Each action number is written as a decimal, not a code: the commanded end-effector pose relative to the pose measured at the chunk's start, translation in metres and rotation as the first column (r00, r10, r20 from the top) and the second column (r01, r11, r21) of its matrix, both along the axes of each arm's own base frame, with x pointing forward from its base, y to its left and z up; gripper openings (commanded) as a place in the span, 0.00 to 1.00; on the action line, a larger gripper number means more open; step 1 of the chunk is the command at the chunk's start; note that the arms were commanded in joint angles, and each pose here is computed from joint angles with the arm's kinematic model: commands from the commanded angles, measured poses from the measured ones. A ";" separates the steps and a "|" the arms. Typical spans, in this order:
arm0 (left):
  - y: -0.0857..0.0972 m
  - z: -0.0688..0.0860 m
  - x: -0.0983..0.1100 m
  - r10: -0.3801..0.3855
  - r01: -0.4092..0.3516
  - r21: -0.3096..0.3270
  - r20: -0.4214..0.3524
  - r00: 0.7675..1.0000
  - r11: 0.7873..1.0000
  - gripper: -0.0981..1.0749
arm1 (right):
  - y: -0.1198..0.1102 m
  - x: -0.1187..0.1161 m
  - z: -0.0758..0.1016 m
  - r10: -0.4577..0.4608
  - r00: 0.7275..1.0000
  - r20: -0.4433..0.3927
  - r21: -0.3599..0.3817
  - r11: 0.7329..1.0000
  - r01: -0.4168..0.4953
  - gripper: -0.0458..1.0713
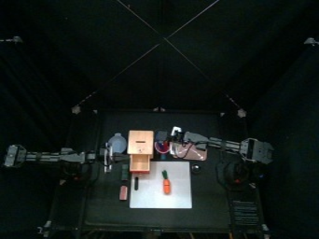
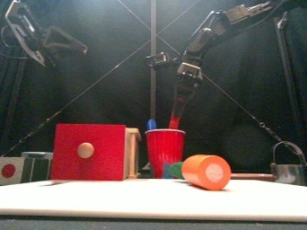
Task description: Cut carrot
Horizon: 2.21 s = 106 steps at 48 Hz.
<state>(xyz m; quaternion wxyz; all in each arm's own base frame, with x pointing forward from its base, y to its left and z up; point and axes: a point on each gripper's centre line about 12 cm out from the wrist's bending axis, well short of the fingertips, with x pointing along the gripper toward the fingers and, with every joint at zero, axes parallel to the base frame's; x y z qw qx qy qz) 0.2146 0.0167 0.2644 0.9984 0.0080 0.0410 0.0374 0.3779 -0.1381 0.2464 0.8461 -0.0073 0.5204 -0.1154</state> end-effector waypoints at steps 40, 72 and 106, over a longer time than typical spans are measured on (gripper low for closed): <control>0.005 0.006 0.001 0.023 -0.023 -0.001 0.022 0.999 1.000 0.18 | 0.023 -0.056 0.107 -0.021 0.978 0.206 -0.024 0.999 0.026 0.42; 0.001 0.004 0.025 -0.011 0.012 0.025 -0.030 0.999 1.000 0.21 | 0.100 -0.109 0.063 0.128 0.709 0.694 -0.075 0.992 -0.106 0.35; -0.034 -0.044 0.119 -0.149 0.153 0.026 -0.106 0.983 0.988 0.76 | 0.134 -0.093 0.041 0.211 0.614 0.760 -0.101 0.973 -0.209 0.35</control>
